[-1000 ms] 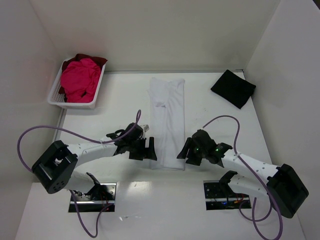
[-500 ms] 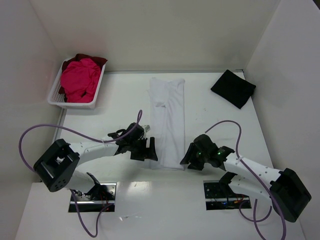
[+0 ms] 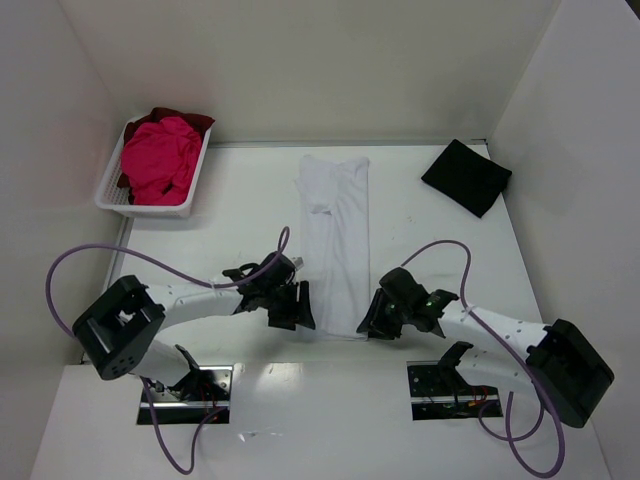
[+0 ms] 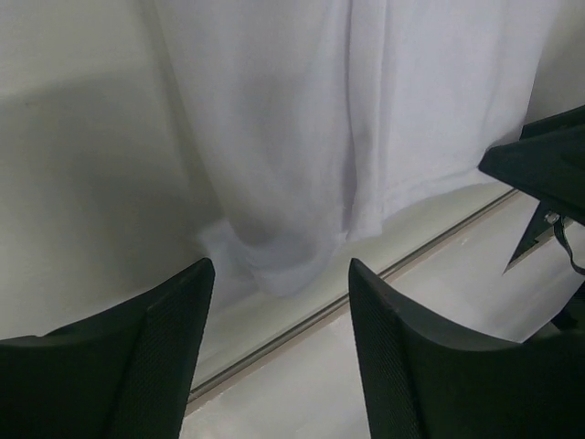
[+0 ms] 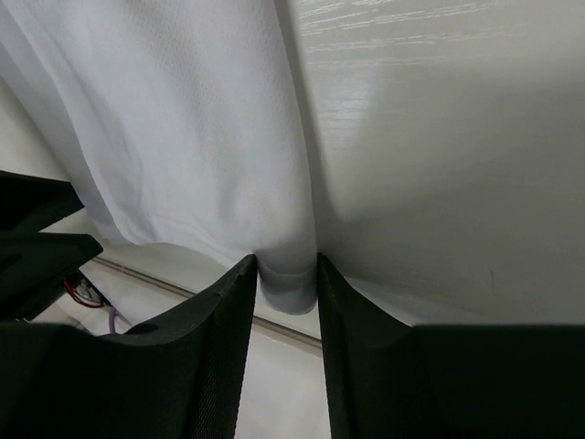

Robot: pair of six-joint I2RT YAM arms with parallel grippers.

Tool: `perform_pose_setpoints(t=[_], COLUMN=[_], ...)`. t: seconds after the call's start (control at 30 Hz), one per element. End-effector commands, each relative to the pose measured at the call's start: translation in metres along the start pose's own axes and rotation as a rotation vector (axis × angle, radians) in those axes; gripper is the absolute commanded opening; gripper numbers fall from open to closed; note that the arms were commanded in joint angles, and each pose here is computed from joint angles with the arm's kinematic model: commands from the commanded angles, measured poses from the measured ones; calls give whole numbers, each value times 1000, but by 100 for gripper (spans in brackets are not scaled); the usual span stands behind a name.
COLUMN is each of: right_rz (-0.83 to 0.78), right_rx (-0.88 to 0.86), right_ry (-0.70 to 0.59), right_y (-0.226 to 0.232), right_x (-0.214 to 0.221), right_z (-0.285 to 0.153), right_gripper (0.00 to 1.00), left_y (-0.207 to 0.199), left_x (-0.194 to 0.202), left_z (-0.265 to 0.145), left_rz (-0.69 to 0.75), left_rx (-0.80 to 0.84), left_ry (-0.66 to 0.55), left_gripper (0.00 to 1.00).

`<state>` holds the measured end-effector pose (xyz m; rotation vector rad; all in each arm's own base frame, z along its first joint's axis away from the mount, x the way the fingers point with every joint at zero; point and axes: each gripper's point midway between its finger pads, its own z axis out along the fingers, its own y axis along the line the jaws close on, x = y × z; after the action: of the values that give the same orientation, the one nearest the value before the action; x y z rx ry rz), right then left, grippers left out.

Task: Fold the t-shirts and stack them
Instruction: Grab the bottom of the folded rectangular tshirt with both arms, then fold the folded rectangular tshirt in 1/3 of the way

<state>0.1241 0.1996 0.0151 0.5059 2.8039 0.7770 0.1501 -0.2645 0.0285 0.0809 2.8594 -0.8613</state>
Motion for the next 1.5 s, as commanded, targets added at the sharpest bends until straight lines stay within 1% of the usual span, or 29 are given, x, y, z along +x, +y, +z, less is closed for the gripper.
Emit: perform_pose_setpoints(t=[0.0, 0.03, 0.33, 0.4, 0.47, 0.53, 0.57, 0.67, 0.7, 0.73, 0.77, 0.87, 0.93, 0.97, 1.0, 1.1, 1.13, 1.17, 1.2, 1.27, 1.33, 1.4, 1.43, 1.47], right_rz=[-12, -12, -12, -12, -12, -12, -12, -14, -13, -14, -14, -6, -7, -6, -18, -38, -41, -50, -51, -75, -97, -118, -117, -123], right_rx=[53, 53, 53, 53, 53, 57, 57, 53, 61, 53, 53, 48, 39, 55, 36, 40, 26, 30, 18, 0, 3, 23, 6, 18], right_ry=[-15, -15, -15, -15, -15, -24, -24, -36, -32, -36, -36, -48, -53, -59, -67, -77, -108, -106, -112, -132, -151, -178, -200, -219], right_y=[-12, -14, -14, -14, -14, -14, -15, -14, -16, -14, -14, -13, -9, -13, -7, 0, 9, 11, 17, 29, 37, 41, 51, 49], right_x=[0, 0, 0, 0, 0, -2, -1, -3, -3, -3, -3, -5, -6, -7, -9, -14, -21, -22, -24, -30, -37, -45, -55, -66], right_z=[4, 5, 8, 8, 8, 8, 7, 6, 6, 4, 4, 2, 0, 0, -3, -8, -13, -16, -18, -25, -31, -36, -41, -42], right_gripper=[39, 37, 35, 33, 31, 28, 27, 22, 21, 20, 16, 12, 12, 9, 8, 7, 7, 7, 7, 7, 7, 7, 7, 7], left_y=[6, 6, 14, 17, 17, 19, 23, 23, 25, 25, 28, 27, 29, 26, 28, 22, 15, 10, 10, -3, -6, -15, -12, -13], left_x=[5, 5, 12, 13, 12, 14, 15, 14, 16, 16, 17, 15, 14, 12, 13, 8, 0, -6, -5, -20, -25, -38, -44, -53], left_z=[5, 5, 18, 20, 20, 20, 19, 17, 17, 17, 17, 15, 14, 12, 10, 1, -3, -9, -12, -22, -27, -37, -40, -46], left_rz=[-54, -54, -110, -113, -123, -126, -129, -129, -132, -132, -134, -124, -107, -106, -95, -65, -50, -35, -25, 11, 12, 44, 23, 30], left_rx=[-26, -26, -58, -66, -72, -80, -97, -104, -112, -112, -128, -128, -144, -143, -155, -152, -146, -138, -147, -129, -145, -137, -145, -143], left_ry=[8, 8, 40, 46, 39, 46, 46, 38, 45, 45, 44, 45, 47, 46, 45, 30, 7, -12, -2, -54, -66, -114, -124, -152], left_gripper=[66, 64, 51, 48, 43, 39, 32, 19, 9, 3, 1, 0, 0, 0, 0, 0, 0, 0, 0, 0, 0, 0, 0, 0])
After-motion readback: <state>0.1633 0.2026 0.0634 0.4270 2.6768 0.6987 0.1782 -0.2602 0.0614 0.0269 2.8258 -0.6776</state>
